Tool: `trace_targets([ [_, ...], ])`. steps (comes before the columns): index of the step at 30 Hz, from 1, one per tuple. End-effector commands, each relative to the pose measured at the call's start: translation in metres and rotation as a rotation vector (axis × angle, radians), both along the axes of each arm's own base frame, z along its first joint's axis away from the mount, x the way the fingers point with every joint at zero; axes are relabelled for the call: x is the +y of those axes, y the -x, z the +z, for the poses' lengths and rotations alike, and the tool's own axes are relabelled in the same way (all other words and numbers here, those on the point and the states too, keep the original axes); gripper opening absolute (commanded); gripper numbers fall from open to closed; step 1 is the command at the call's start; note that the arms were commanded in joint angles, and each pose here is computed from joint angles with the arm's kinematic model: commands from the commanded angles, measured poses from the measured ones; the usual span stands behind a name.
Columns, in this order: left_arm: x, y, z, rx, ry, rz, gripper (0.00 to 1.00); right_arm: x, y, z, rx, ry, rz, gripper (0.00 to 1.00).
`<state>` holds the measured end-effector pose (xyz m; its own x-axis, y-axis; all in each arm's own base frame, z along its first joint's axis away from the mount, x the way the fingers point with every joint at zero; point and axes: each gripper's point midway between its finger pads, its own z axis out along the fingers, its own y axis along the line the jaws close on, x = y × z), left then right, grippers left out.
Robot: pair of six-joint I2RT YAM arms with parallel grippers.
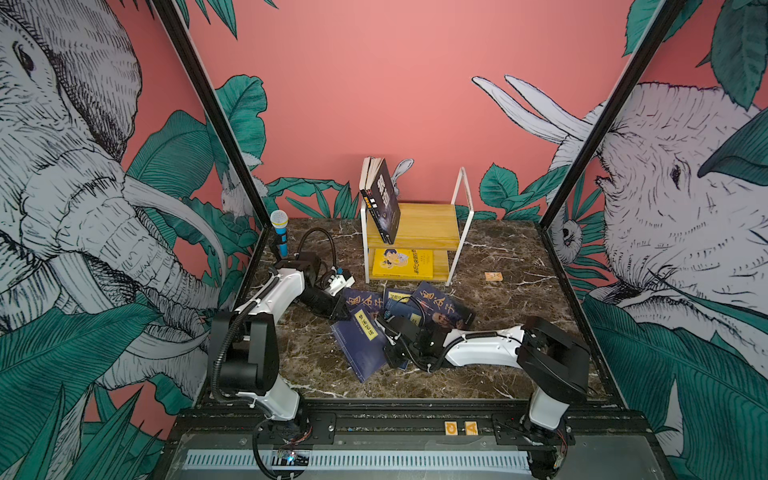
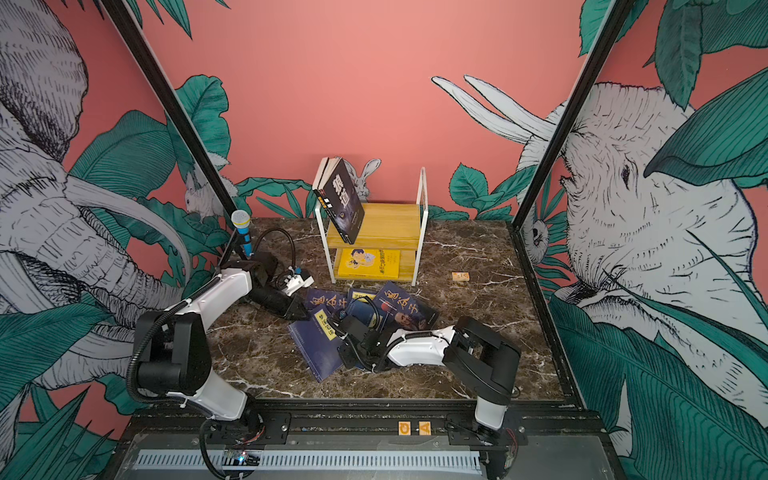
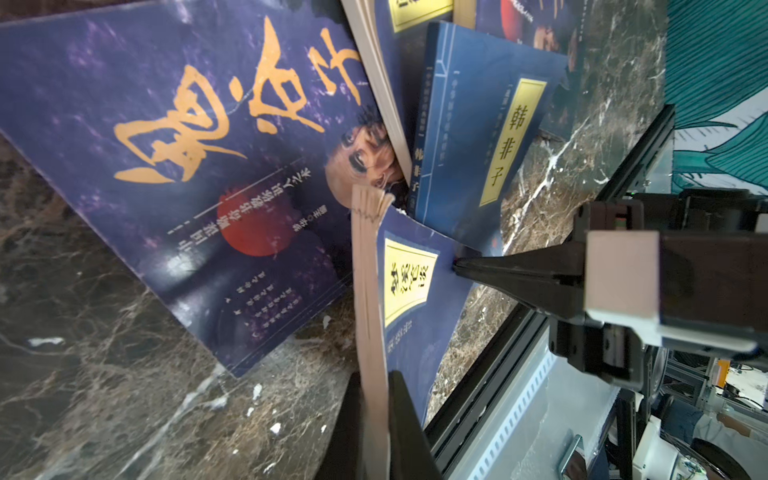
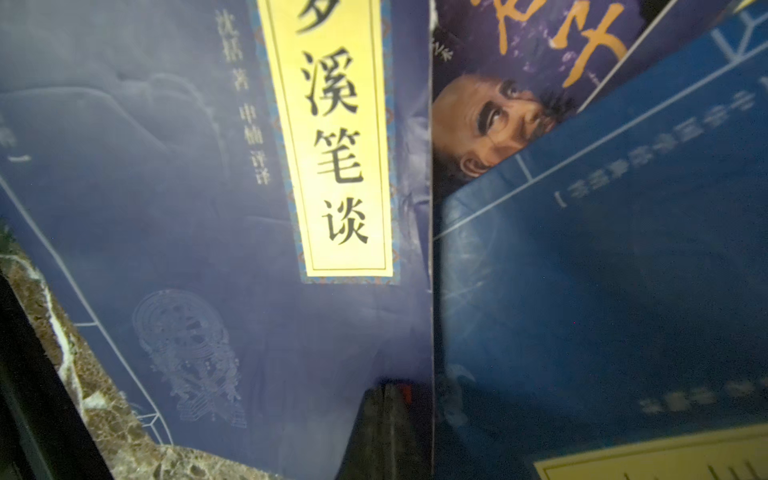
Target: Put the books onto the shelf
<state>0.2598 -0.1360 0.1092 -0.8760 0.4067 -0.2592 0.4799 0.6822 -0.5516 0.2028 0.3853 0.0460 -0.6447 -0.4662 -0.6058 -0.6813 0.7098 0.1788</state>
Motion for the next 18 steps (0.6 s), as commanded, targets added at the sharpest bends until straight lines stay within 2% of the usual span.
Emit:
trace_targets([
  [1, -0.01, 0.011, 0.017, -0.014, 0.068, -0.001, 0.0, -0.018, -0.008, 0.014, -0.061, 0.06, -0.04, 0.0],
  [7, -0.02, 0.011, 0.045, -0.044, 0.174, 0.038, 0.0, -0.019, -0.014, 0.062, -0.165, 0.054, -0.055, 0.19],
  [11, -0.021, 0.004, 0.058, -0.047, 0.246, 0.09, 0.0, -0.02, -0.019, 0.092, -0.253, 0.056, -0.066, 0.27],
  [14, -0.016, -0.006, 0.07, -0.034, 0.318, 0.185, 0.0, -0.021, -0.022, 0.109, -0.317, 0.089, -0.072, 0.32],
  [18, -0.012, -0.016, 0.082, -0.033, 0.434, 0.287, 0.0, -0.013, -0.022, 0.128, -0.391, 0.074, -0.062, 0.41],
])
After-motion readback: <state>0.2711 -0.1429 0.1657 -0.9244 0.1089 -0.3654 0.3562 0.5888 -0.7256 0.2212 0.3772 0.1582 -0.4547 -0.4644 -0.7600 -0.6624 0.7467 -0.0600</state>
